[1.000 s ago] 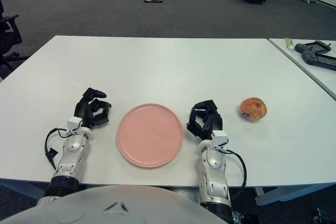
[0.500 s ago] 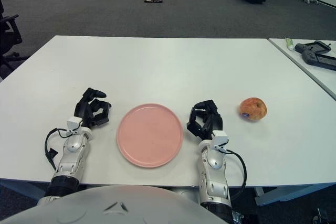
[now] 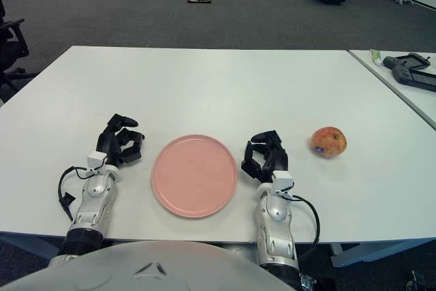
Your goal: Put the apple into the plate.
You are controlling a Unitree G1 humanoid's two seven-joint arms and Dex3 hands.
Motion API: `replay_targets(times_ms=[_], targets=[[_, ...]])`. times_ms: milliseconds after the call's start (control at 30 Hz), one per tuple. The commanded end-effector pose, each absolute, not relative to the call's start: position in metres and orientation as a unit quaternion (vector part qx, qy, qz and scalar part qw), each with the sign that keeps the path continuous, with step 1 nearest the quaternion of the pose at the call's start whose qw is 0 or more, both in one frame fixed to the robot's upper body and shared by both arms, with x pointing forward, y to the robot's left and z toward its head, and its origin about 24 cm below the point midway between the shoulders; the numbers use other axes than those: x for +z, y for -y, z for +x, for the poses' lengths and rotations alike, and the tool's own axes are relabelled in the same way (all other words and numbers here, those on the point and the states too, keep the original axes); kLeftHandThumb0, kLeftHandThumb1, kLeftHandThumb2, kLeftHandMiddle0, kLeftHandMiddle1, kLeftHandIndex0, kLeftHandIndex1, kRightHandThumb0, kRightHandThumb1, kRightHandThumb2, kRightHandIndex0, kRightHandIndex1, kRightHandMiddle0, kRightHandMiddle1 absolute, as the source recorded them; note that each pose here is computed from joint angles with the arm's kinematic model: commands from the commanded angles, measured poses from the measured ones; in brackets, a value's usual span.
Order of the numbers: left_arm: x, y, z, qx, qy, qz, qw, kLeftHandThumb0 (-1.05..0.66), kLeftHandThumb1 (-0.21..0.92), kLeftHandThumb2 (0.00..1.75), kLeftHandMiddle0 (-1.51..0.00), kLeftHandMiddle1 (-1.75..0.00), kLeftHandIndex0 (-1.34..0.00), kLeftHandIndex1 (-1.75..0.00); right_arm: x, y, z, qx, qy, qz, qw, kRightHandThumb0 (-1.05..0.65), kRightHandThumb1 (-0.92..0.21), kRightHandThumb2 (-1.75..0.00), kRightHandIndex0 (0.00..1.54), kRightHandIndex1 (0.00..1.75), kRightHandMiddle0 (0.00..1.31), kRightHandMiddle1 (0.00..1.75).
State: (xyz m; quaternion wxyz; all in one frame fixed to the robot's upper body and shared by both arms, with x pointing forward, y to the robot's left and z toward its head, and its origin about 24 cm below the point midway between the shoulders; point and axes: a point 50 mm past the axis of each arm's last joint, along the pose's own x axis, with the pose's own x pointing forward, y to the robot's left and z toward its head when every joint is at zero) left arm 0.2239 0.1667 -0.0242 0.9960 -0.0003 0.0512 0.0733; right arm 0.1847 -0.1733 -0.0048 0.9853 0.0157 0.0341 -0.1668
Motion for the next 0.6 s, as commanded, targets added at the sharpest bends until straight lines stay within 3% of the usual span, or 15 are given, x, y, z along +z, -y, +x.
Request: replay_targets(times_ms=[0,67,100,167,200,333,400,500,567], targets=[[-0.042,-0.168,0.213,0.075,-0.103,0.001,0.992,0.00,0.42,1.08,-0.64,-1.38,-0.43,-1.75,0.002,0.171,0.183,-0.167,0.041,-0.090,0.981,-0.42,-0.52,-1.07,1.09,1.75,0.45,1.75],[-0.042,-0.168,0.213,0.073,-0.103,0.000,0.992,-0.01,0.42,1.09,-0.63,-1.40,-0.43,-1.75,0.009,0.168,0.182,-0.167,0.085,-0.164,0.968,-0.40,-0.62,-0.93,0.83,1.75,0.38,1.75],[-0.042,-0.168,0.213,0.073,-0.102,0.000,0.992,-0.01,0.42,1.09,-0.63,-1.40,-0.43,-1.75,0.009,0.169,0.181,-0.167,0.095,-0.198,0.961,-0.38,-0.73,-0.78,0.55,1.75,0.31,1.75],[-0.042,-0.168,0.214,0.073,-0.102,0.001,0.992,-0.01,0.42,1.09,-0.64,-1.40,-0.42,-1.75,0.010,0.170,0.181,-0.168,0.111,-0.251,0.947,-0.37,-0.82,-0.66,0.28,1.64,0.25,1.75],[-0.042,-0.167,0.214,0.073,-0.101,0.002,0.992,-0.01,0.42,1.09,-0.64,-1.40,-0.42,-1.75,0.011,0.170,0.181,-0.170,0.119,-0.271,0.940,-0.49,-0.84,-0.65,0.18,1.50,0.16,1.59],[-0.042,-0.167,0.214,0.073,-0.100,0.003,0.992,-0.01,0.42,1.09,-0.65,-1.39,-0.42,-1.75,0.016,0.174,0.180,-0.193,0.158,-0.333,0.909,-0.67,-0.74,-0.70,0.04,1.07,0.03,1.23],[-0.042,-0.167,0.213,0.073,-0.100,0.004,0.992,-0.01,0.42,1.09,-0.65,-1.39,-0.43,-1.75,0.017,0.176,0.180,-0.203,0.168,-0.352,0.898,-0.70,-0.71,-0.71,0.02,0.97,0.02,1.16],[-0.042,-0.167,0.213,0.073,-0.100,0.005,0.992,-0.01,0.41,1.09,-0.66,-1.38,-0.43,-1.75,0.019,0.179,0.179,-0.227,0.178,-0.401,0.869,-0.76,-0.65,-0.71,0.01,0.56,0.00,0.97],[-0.042,-0.167,0.213,0.073,-0.100,0.005,0.992,-0.01,0.41,1.10,-0.66,-1.38,-0.43,-1.75,0.019,0.179,0.179,-0.235,0.180,-0.419,0.858,-0.79,-0.64,-0.71,0.00,0.38,0.00,0.88]])
